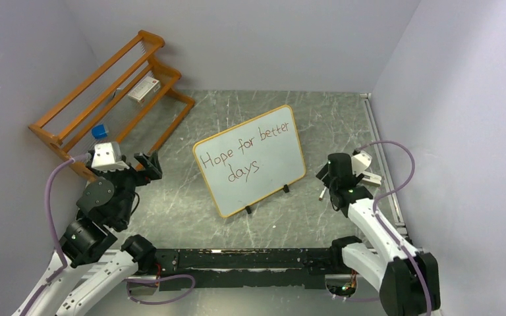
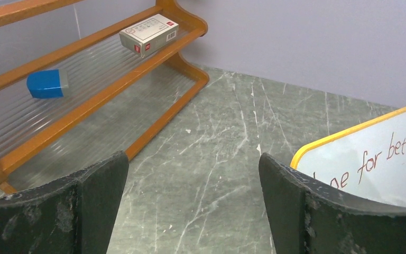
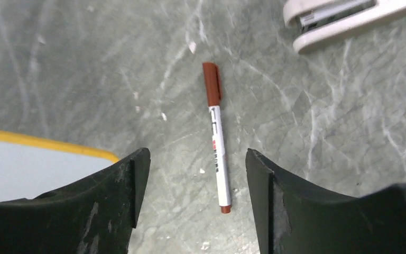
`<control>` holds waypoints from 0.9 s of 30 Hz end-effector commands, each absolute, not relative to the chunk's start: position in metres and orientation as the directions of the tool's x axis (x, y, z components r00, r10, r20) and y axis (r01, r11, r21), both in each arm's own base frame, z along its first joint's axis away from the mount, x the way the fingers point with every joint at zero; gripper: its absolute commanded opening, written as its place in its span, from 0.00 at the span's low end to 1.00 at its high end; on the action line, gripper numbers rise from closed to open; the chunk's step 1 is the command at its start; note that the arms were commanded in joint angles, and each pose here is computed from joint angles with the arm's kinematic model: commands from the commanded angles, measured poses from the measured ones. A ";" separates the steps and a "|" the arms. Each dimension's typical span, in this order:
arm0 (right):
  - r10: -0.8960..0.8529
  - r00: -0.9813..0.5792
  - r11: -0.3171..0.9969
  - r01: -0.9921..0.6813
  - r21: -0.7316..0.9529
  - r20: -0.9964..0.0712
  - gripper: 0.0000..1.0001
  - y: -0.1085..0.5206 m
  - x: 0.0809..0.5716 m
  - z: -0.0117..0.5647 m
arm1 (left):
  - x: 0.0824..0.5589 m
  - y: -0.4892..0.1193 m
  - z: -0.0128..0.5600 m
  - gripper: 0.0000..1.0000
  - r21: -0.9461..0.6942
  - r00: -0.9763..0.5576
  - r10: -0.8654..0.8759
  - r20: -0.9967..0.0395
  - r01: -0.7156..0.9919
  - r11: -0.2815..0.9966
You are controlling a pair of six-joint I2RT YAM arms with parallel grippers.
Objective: Write a sentence on the whiteboard
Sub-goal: Place the whiteboard marker at the center of the board, then reset both arms
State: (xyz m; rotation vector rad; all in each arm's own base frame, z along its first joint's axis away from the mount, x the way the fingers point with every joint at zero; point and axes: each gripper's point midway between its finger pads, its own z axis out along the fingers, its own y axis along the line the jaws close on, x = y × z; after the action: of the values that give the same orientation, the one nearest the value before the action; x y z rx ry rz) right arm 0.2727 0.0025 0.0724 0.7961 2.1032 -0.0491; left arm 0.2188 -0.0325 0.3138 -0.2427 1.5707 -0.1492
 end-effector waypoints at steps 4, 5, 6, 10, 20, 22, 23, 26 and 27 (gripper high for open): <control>0.438 -0.343 0.841 0.483 0.244 -0.831 0.94 -0.010 0.260 0.162 | 0.200 -0.023 0.313 0.98 -0.203 -0.042 -0.205 -0.978 -0.034 0.979; 0.421 -0.326 0.850 0.466 0.243 -0.847 0.99 -0.012 0.257 0.177 | 0.197 -0.022 0.314 0.98 -0.203 -0.042 -0.205 -0.978 -0.028 0.979; 0.399 -0.312 0.864 0.443 0.239 -0.862 1.00 -0.013 0.253 0.191 | 0.194 -0.021 0.315 0.98 -0.202 -0.044 -0.203 -0.978 -0.024 0.979; 0.370 -0.214 0.905 0.305 0.298 -0.904 1.00 -0.003 0.233 0.244 | 0.182 -0.016 0.328 0.97 -0.196 -0.031 -0.196 -0.980 0.005 0.981; 0.260 -0.021 0.938 0.244 0.248 -0.965 1.00 -0.023 0.196 0.303 | 0.173 -0.008 0.317 0.98 -0.256 0.003 -0.256 -0.967 -0.002 0.967; 0.265 -0.010 0.942 0.214 0.257 -0.964 1.00 -0.018 0.196 0.299 | 0.174 -0.010 0.310 0.98 -0.268 0.002 -0.268 -0.963 -0.002 0.963; 0.268 0.003 0.943 0.203 0.263 -0.963 1.00 -0.017 0.194 0.299 | 0.174 -0.010 0.307 0.98 -0.278 0.002 -0.278 -0.961 -0.001 0.961; 0.250 0.051 0.951 0.175 0.255 -0.967 1.00 -0.018 0.187 0.302 | 0.175 -0.010 0.302 0.98 -0.285 0.005 -0.285 -0.958 -0.003 0.958; 0.245 0.053 0.953 0.170 0.251 -0.968 1.00 -0.018 0.186 0.300 | 0.175 -0.010 0.301 0.98 -0.286 0.009 -0.286 -0.958 -0.004 0.958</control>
State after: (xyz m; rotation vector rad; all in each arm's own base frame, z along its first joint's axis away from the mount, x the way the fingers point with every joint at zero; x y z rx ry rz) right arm 0.1921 -0.0192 0.2965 0.3967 1.5694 0.0603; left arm 0.1754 -0.0108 0.3040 -0.2100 1.5686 -0.2059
